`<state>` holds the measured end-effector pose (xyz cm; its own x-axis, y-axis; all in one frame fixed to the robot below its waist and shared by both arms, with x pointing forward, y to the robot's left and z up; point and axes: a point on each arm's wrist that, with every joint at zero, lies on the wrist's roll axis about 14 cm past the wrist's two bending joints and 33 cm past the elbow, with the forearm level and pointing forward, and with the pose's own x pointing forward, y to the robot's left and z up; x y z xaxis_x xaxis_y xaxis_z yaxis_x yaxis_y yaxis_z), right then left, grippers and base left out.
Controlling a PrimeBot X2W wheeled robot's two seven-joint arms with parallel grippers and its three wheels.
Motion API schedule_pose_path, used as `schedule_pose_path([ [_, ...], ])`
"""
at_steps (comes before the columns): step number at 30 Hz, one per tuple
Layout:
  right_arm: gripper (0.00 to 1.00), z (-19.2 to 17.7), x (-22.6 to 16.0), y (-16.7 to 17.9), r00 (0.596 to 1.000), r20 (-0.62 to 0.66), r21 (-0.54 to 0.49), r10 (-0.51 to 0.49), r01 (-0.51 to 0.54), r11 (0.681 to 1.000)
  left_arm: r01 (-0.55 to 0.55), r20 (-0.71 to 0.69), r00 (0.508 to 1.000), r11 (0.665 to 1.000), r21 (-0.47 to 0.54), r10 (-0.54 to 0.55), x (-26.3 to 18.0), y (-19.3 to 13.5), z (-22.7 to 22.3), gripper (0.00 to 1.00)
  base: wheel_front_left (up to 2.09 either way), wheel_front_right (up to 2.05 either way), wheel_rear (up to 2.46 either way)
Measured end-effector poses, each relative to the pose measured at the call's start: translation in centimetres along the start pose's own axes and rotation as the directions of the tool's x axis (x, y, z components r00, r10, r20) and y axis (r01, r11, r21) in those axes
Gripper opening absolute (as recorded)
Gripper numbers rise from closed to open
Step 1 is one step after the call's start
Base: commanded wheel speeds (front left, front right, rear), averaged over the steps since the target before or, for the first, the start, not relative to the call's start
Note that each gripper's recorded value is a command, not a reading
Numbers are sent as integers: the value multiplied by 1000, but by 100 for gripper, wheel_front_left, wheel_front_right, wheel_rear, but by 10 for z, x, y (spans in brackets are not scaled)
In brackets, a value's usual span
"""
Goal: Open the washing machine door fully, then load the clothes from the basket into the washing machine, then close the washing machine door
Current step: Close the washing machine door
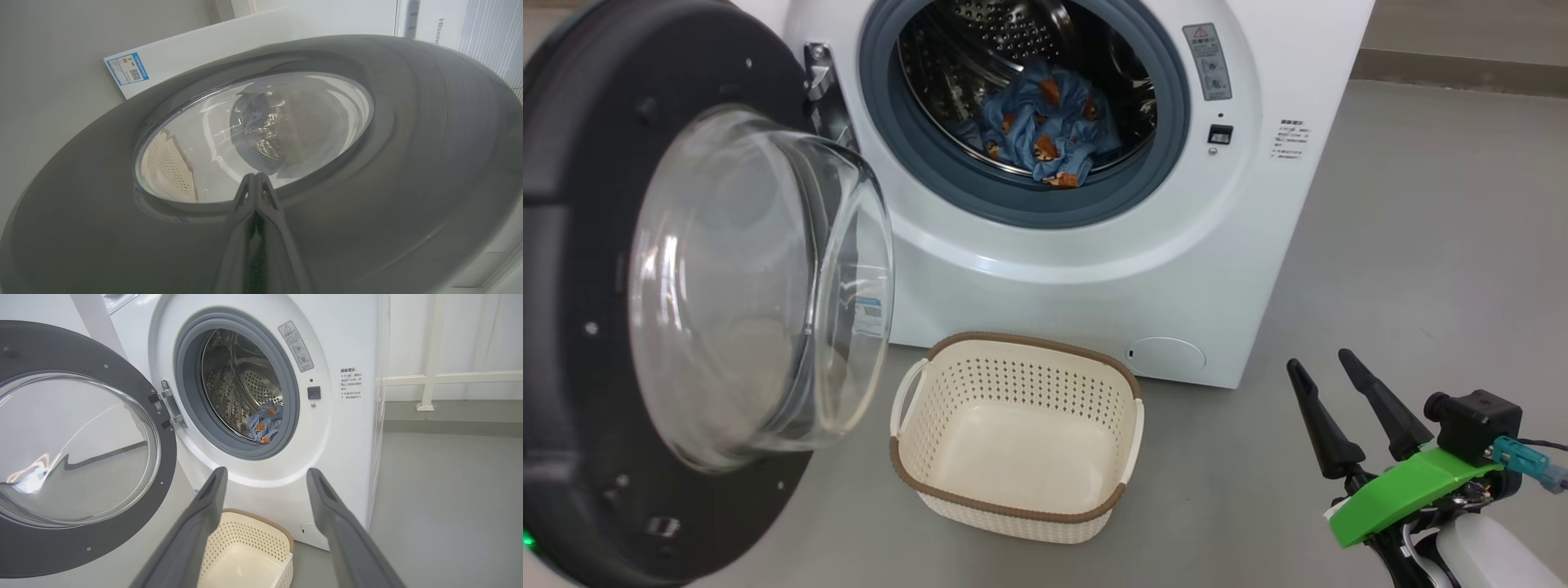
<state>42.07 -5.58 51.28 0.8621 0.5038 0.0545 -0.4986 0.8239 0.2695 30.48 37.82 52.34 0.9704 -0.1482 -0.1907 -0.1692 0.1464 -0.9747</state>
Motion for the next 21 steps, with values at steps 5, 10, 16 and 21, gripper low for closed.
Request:
schedule_pose_path([
  [5, 100, 5, -3, -8, 999, 18, 5, -27, 27, 1000, 52, -105, 993, 999, 7, -51, 6, -13, -36, 0, 0, 0, 0],
  [10, 100, 9, -9, -12, 998, 32, 7, -48, 48, 999, 98, -178, 980, 995, 18, -93, 8, -29, -65, 0, 0, 0, 0],
  [16, 100, 15, -18, -18, 996, 52, 11, -77, 77, 997, 128, -251, 961, 992, 16, -119, 15, -41, -97, 0, 0, 0, 0],
  [21, 100, 20, -27, -25, 991, 69, 21, -113, 112, 994, 178, -324, 932, 984, 11, -165, 30, -56, -126, 0, 0, 0, 0],
])
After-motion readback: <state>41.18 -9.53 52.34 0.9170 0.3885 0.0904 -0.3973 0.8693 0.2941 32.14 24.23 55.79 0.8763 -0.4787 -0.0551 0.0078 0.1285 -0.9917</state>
